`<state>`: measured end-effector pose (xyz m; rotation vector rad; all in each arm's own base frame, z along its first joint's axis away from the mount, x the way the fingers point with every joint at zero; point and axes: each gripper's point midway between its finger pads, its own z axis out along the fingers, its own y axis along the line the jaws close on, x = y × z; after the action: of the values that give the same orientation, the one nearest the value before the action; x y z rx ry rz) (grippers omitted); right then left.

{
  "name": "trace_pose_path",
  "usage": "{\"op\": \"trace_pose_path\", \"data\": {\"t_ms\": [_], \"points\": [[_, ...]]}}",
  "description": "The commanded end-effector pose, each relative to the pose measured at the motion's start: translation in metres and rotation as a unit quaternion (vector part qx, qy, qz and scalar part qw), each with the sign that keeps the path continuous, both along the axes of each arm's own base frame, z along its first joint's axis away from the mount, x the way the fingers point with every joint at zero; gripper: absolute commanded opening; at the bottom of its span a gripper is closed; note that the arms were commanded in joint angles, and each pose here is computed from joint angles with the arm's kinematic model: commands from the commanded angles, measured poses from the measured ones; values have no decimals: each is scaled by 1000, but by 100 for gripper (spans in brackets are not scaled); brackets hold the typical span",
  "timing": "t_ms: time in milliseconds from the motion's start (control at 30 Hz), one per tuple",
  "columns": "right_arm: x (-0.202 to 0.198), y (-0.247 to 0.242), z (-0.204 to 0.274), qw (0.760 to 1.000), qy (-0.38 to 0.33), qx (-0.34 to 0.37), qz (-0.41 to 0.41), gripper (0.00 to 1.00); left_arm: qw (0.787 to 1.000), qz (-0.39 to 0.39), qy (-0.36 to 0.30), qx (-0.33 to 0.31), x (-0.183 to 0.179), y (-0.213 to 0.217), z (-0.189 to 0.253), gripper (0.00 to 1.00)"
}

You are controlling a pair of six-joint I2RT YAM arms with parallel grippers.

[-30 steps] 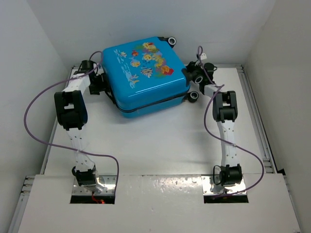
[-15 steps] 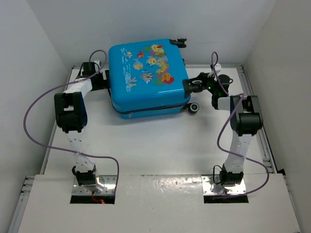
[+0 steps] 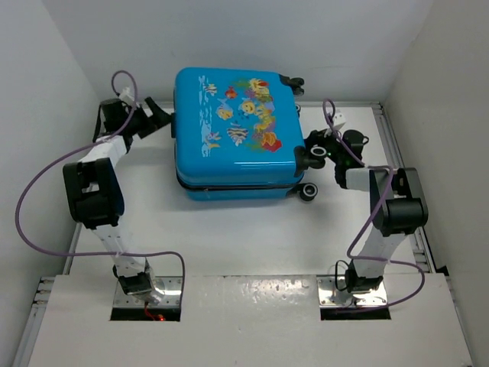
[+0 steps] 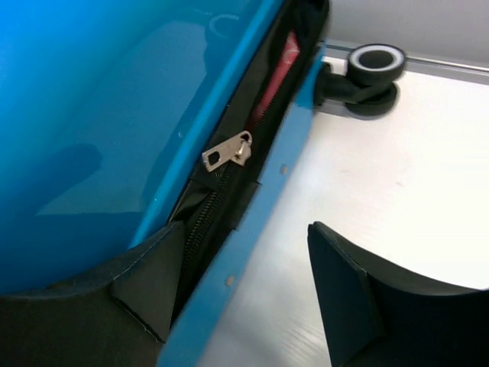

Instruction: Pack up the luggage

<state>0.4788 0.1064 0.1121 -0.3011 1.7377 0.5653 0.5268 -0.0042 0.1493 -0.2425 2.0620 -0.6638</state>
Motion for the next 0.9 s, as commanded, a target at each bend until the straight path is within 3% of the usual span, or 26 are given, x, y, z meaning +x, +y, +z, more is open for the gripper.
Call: {"op": "trace_pose_path", "data": {"t_ms": [0,167,200,267,367,433,500,600,733,867], "points": [[-16,22,44,996,-64,-11,65,67,962,-140,-176,-158,-16,-54,163,97],[-22,8,43,996,-59,-30,54,67,957,-165,-185,-153,-18,-41,181,96],[-22,5,42,997,-57,-32,48,67,966,-144,-152,-150,-19,-38,170,96],[-27,2,44,997,-56,-37,46,67,976,-109,-163,-91,-17,-17,168,96],[-44,13,51,994,-64,-39,84,63,993,-44,-98,-46,-29,14,137,96],[-67,35,44,988,-59,-44,136,55,996,25,-82,-21,-36,41,124,96],[-92,48,40,981,-61,-59,175,50,991,116,-59,14,-56,77,111,96],[-133,73,34,964,-65,-85,244,47,983,172,0,62,-90,113,83,96],[-181,106,26,937,-74,-97,326,47,972,182,71,131,-133,121,55,93],[-209,147,31,914,-90,-93,386,49,962,183,140,149,-166,123,30,89]]}}
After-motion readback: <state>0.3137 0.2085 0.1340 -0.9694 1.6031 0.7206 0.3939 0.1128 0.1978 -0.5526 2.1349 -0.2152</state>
